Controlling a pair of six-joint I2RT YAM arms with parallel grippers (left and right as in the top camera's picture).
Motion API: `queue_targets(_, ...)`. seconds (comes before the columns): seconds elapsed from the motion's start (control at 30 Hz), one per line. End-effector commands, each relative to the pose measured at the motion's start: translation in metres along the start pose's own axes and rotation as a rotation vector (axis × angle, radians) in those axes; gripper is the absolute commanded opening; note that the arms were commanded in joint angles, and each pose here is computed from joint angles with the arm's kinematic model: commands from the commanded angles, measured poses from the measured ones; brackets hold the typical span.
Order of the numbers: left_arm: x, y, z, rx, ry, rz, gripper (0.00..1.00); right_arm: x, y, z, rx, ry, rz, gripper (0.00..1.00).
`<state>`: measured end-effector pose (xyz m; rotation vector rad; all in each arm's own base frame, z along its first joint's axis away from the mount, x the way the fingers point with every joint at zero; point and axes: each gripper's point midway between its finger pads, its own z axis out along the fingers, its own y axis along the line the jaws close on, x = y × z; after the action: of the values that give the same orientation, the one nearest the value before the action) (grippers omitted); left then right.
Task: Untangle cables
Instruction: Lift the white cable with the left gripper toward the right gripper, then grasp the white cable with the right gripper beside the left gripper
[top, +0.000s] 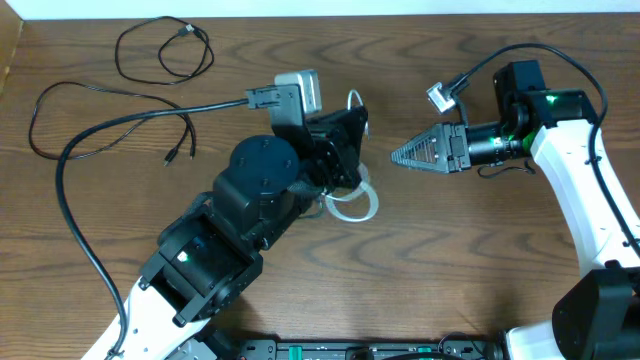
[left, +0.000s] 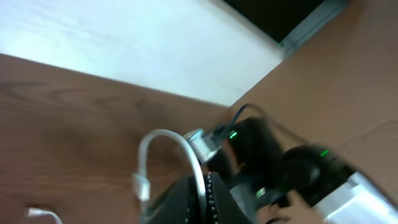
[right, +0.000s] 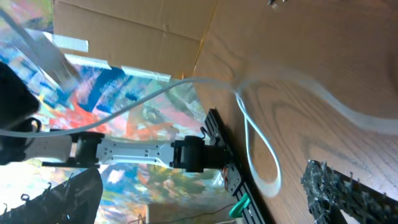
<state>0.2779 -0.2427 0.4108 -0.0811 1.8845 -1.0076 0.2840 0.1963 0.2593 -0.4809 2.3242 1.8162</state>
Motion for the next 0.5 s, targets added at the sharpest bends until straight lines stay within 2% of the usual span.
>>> queue_targets(0.0, -0.014, -0.007, -0.002, 0.028, -0.058, -0.153, 0.08, 0.006, 0.003, 0.014, -0.004, 0.044, -0.052, 0.99)
queue_targets(0.1, -0.023, -0.013, -0.003, 0.059, -0.091, -0.218, 0.08, 0.008, 0.002, 0.021, 0.013, 0.066, -0.073, 0.99)
queue_targets(0.17, -0.029, -0.014, -0.004, 0.063, -0.120, -0.221, 0.07, 0.006, -0.010, 0.021, 0.084, 0.070, -0.001, 0.99)
queue_targets(0.27, -0.037, -0.005, -0.005, 0.013, -0.170, -0.187, 0.07, 0.007, -0.055, 0.011, 0.356, 0.057, 0.171, 0.99)
queue_targets(0.3, -0.039, -0.002, -0.005, -0.005, -0.184, -0.179, 0.07, 0.007, -0.059, 0.010, 0.383, 0.055, 0.188, 0.99)
queue_targets(0.4, -0.046, 0.014, -0.008, -0.088, -0.246, -0.179, 0.08, 0.007, -0.052, 0.012, 0.342, 0.057, 0.192, 0.99)
queue_targets(0.47, -0.050, 0.015, -0.009, -0.092, -0.267, -0.187, 0.07, 0.009, -0.045, 0.019, 0.304, 0.072, 0.170, 0.99)
